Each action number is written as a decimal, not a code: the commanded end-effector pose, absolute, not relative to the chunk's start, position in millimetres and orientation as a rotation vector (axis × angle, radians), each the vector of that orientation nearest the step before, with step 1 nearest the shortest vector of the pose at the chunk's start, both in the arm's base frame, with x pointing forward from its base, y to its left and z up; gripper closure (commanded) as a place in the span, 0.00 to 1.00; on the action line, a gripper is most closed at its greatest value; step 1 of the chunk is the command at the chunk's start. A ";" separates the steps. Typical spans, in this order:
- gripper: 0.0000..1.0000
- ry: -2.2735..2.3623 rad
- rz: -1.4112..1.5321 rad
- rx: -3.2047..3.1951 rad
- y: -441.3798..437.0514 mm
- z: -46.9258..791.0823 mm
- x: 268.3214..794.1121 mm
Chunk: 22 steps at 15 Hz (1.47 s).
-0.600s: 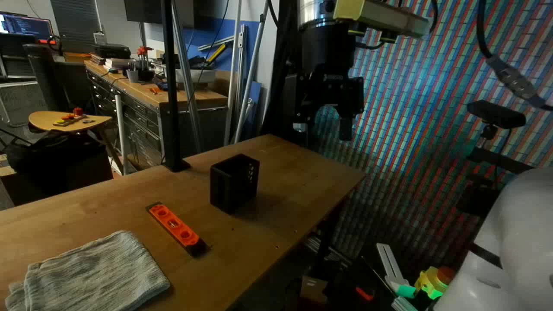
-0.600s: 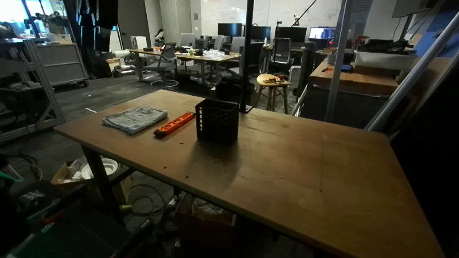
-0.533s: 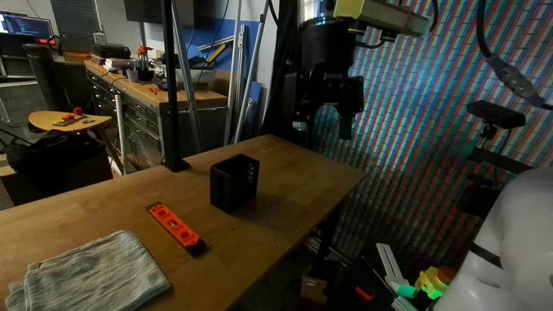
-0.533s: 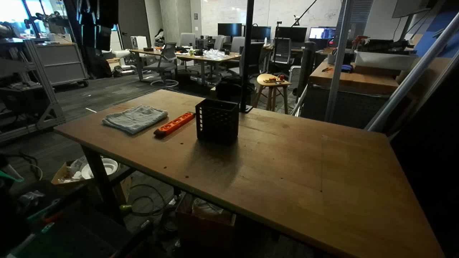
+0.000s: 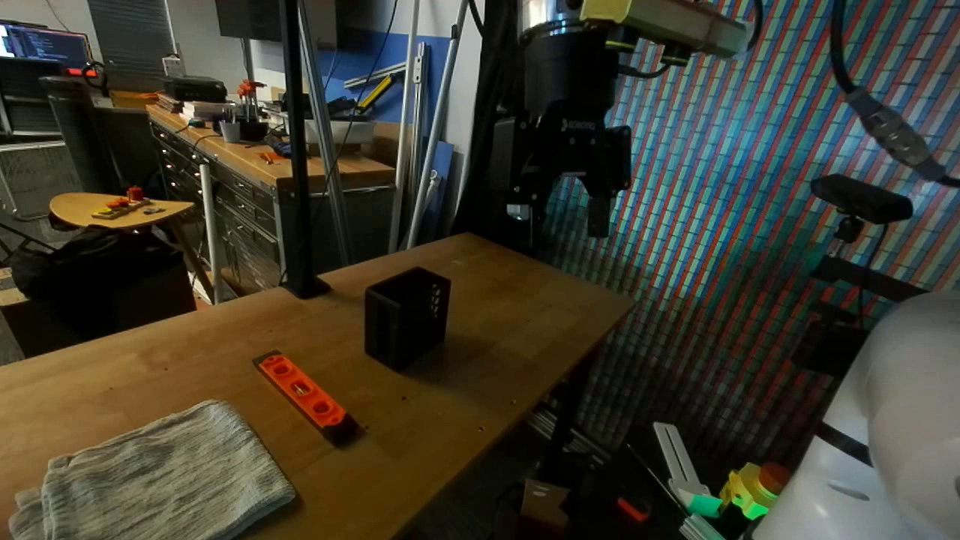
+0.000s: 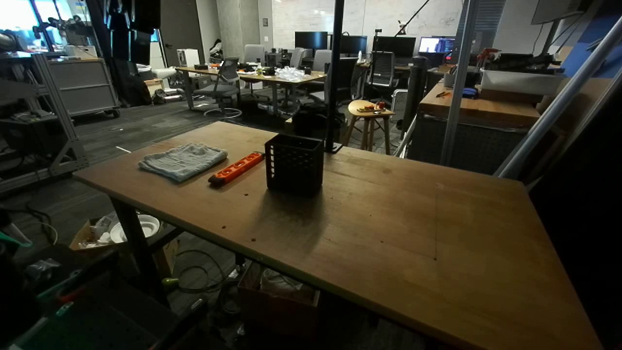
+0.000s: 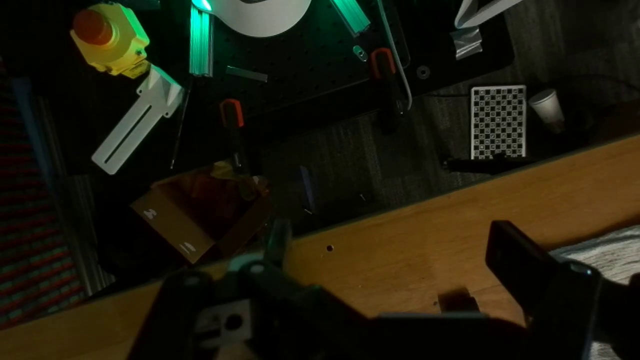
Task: Put the white towel in the black basket.
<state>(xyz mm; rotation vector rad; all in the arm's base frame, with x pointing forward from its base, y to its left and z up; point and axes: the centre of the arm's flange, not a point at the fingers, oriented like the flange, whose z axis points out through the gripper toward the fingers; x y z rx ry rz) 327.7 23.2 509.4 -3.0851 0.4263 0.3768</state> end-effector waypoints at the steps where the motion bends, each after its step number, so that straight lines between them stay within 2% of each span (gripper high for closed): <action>1: 0.00 0.426 0.377 -3.085 23.2 509.4 327.7; 12: 0.00 0.426 0.377 -3.085 23.2 509.4 327.7; 18: 0.00 0.355 0.350 -3.141 44.5 503.5 374.3; 22: 0.00 0.234 0.191 -3.186 91.5 491.3 409.3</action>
